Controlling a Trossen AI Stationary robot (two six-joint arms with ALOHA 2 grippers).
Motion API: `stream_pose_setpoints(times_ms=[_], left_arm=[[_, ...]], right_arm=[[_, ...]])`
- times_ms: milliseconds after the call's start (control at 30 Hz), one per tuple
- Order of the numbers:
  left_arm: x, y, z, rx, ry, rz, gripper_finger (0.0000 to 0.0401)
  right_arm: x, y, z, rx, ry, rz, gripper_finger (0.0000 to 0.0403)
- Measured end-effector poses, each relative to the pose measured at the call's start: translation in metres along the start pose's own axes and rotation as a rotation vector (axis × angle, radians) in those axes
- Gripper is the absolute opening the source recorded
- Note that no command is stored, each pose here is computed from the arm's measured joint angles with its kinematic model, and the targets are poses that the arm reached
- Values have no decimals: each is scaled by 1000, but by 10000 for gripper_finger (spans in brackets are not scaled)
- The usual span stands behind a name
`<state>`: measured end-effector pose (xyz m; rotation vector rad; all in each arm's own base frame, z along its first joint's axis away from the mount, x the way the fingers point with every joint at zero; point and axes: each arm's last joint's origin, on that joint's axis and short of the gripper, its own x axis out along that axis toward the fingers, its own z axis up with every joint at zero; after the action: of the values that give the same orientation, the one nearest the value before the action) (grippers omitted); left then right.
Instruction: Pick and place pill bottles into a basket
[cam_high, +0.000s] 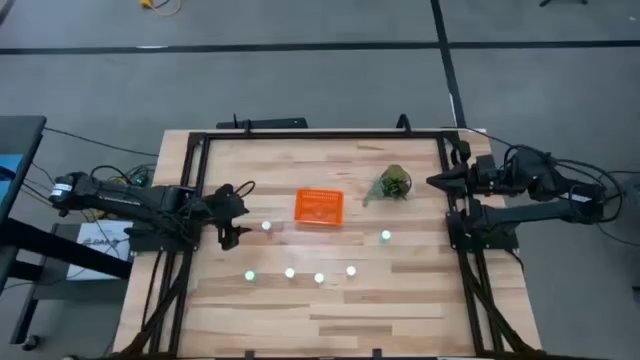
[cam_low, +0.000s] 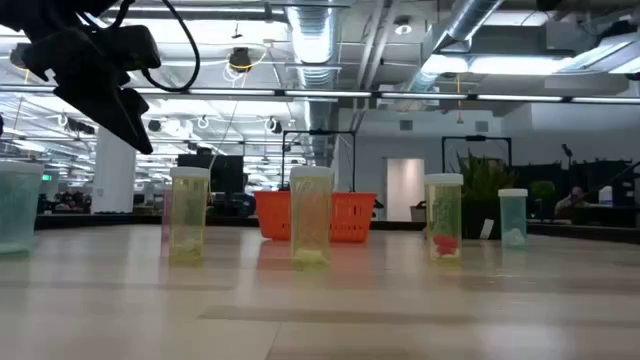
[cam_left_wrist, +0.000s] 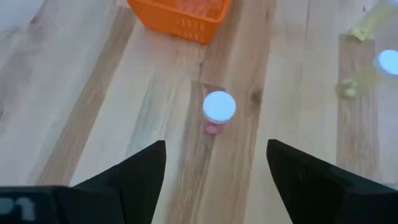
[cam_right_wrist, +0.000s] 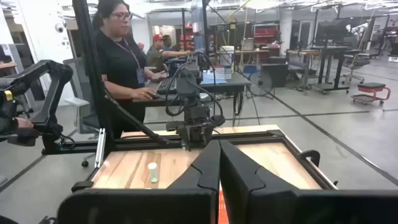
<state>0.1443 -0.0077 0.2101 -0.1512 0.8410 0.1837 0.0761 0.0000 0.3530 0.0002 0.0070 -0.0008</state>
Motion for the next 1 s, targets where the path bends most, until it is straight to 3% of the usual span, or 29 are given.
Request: stream_pose_setpoints(times_ms=[500, 700, 1000], left_arm=[[0, -2, -3, -46, 31, -21, 267], [8, -15, -8, -1, 96, -39, 267], [23, -24, -5, 57, 73, 65, 267]], right_arm=[[0, 0, 0, 0, 0, 0, 0], [0, 0, 0, 0, 0, 0, 0], [0, 0, 0, 0, 0, 0, 0]])
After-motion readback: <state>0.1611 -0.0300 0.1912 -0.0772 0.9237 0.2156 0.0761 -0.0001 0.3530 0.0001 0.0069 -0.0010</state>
